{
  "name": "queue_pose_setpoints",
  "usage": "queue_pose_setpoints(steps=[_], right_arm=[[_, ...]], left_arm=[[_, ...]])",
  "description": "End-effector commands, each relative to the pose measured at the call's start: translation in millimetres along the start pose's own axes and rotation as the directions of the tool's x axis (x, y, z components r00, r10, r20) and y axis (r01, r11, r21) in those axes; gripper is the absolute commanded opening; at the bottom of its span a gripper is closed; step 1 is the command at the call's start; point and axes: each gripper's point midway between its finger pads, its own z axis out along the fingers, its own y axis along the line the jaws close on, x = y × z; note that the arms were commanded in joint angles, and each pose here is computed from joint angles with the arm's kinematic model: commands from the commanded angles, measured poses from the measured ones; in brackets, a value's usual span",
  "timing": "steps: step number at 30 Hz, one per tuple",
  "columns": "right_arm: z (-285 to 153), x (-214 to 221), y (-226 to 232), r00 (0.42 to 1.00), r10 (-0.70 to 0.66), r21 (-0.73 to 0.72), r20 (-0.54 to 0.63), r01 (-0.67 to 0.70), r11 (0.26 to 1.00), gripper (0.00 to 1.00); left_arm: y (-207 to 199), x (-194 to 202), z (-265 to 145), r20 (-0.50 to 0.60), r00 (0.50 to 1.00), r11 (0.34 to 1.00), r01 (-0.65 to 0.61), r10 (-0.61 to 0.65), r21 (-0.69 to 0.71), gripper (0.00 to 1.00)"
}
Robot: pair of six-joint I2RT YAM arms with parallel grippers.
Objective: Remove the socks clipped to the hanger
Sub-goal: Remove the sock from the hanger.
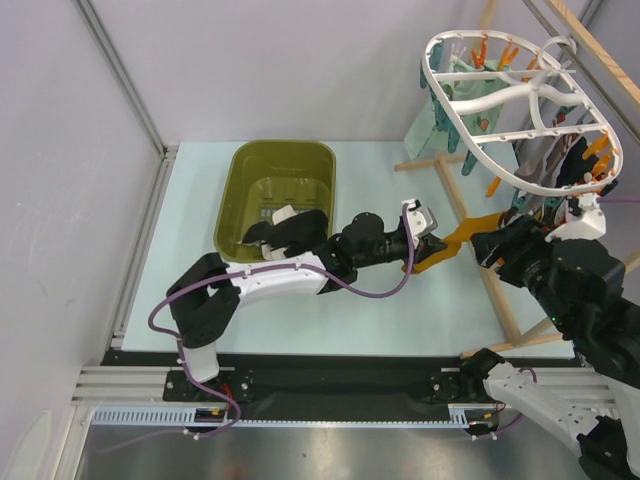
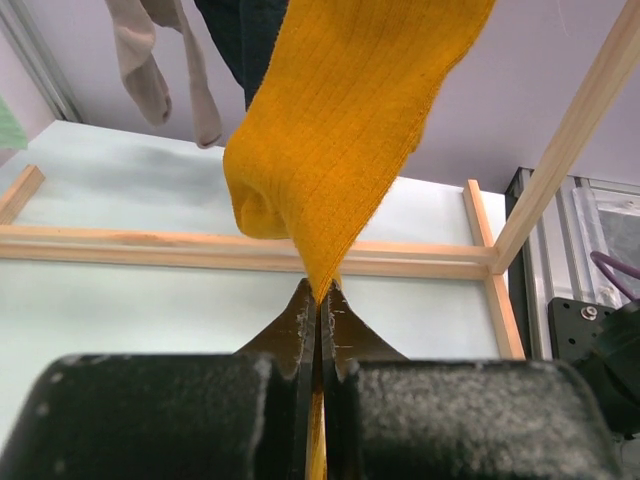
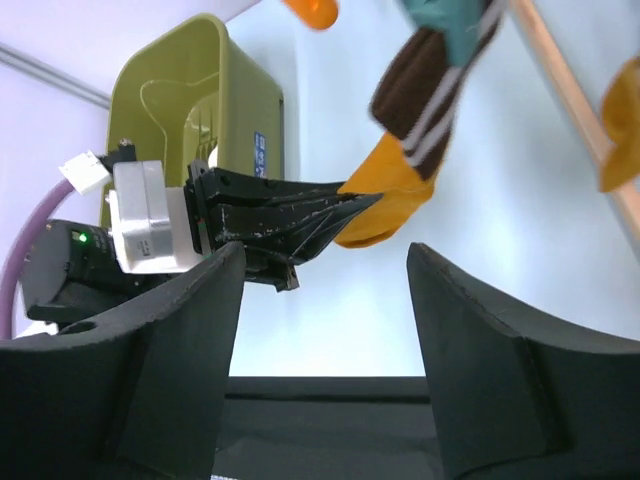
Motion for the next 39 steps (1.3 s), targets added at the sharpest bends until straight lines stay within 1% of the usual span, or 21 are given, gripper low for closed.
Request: queue_pose_setpoints(steps=[1,3,7,9,12,13,19,25,39], right_arm=[[-11.9,-15.9,-15.8,0.999,-0.005,0.087,0.041,0.002,0.996,0.71],[-16.4,-31.9,-16.0,0.996,-0.009,0.105,0.089,-0.001,0.995,0.71],[-7.4,-55.5,-16.3,0.985,-0.035,0.187,0.168,0.003,0.982,0.7],[-3.8,-63.8,-10.5,0.98,-0.042,0.183,0.195,0.006,0.983,0.69],[4.7,-70.2,-1.7,0.975,-0.077,0.179,0.21,0.039,0.983,0.66],[6.6,-71.5,-1.0,0.972,-0.107,0.186,0.208,0.068,0.98,0.65],[15.7,-86.3,-2.7,0.948,-0.188,0.256,0.256,0.121,0.959,0.61],[25.9,-89.2,-9.0,0.934,-0.254,0.342,0.251,0.159,0.926,0.61],[35.1,-91.4,-11.4,0.918,-0.303,0.406,0.256,0.182,0.895,0.59]], left_arm=[[-10.1,-41.6,-10.8,0.092,0.996,1.0,-0.001,-0.001,0.017,0.0],[-12.1,-43.3,-13.3,0.096,0.995,1.0,0.002,-0.004,0.021,0.0],[-14.9,-47.0,-16.7,0.104,0.995,1.0,-0.001,-0.001,0.021,0.0],[-16.4,-48.0,-18.0,0.105,0.994,1.0,0.0,-0.002,0.024,0.0],[-17.2,-45.8,-18.6,0.102,0.995,1.0,0.002,-0.005,0.024,0.0],[-18.2,-45.0,-18.7,0.102,0.995,1.0,0.004,-0.007,0.026,0.0],[-23.0,-45.8,-19.0,0.11,0.994,0.999,0.004,-0.008,0.036,0.0],[-27.8,-45.9,-21.4,0.114,0.993,0.999,0.006,-0.01,0.036,0.0],[-35.8,-49.6,-24.3,0.126,0.992,0.999,-0.004,-0.001,0.035,0.0]])
